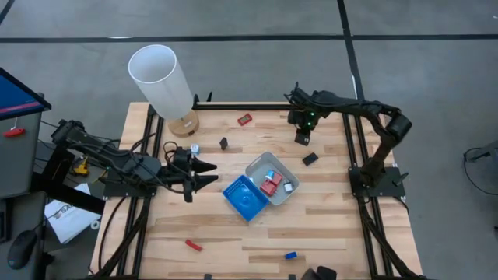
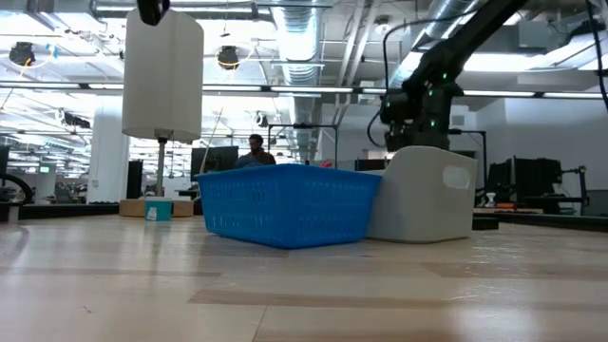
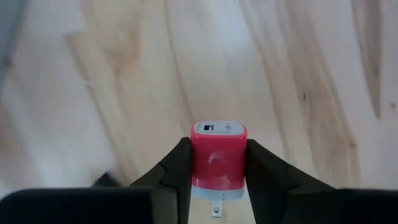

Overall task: Pick & Place Office items
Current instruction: Put the pink charger adapter into the gray bin

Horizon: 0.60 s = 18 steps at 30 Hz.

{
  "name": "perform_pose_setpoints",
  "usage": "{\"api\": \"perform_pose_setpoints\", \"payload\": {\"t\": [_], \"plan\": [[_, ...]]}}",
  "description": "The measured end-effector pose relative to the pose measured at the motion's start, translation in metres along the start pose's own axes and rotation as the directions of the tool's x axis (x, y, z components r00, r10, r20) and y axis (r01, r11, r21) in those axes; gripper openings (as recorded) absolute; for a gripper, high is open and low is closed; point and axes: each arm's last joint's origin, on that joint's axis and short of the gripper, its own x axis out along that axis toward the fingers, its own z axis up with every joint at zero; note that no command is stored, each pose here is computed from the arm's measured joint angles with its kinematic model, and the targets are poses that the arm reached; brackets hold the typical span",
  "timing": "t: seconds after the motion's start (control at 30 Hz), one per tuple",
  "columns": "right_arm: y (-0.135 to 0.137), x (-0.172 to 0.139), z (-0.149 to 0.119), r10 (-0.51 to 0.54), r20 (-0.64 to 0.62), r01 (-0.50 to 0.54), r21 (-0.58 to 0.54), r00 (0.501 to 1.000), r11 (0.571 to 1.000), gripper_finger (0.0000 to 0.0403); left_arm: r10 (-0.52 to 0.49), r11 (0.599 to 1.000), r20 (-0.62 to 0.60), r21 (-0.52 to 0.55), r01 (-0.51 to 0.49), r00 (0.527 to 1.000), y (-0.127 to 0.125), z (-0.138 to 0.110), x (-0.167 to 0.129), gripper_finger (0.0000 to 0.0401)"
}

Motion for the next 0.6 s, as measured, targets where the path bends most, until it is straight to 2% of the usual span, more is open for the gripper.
{"api": "perform_pose_setpoints", "payload": {"t": [0.27,0.43,0.6], "plan": [[0.034,-0.053,-0.011,-0.012,0.1,0.005,0.068,0.995,0.998,0.0103,0.024,0.999,-0.035,0.047,-0.022,0.999,0.014,0.01,-0.026,0.021],[0.073,-0.082,-0.014,0.074,0.205,-0.096,0.103,0.976,0.99,0.0103,0.024,0.997,-0.034,0.08,-0.021,0.999,0.022,0.018,-0.044,0.021],[0.125,-0.096,-0.014,0.167,0.27,-0.2,0.099,0.948,0.975,0.0103,0.054,0.992,-0.079,0.118,-0.045,0.995,0.03,0.016,-0.051,0.021]]}}
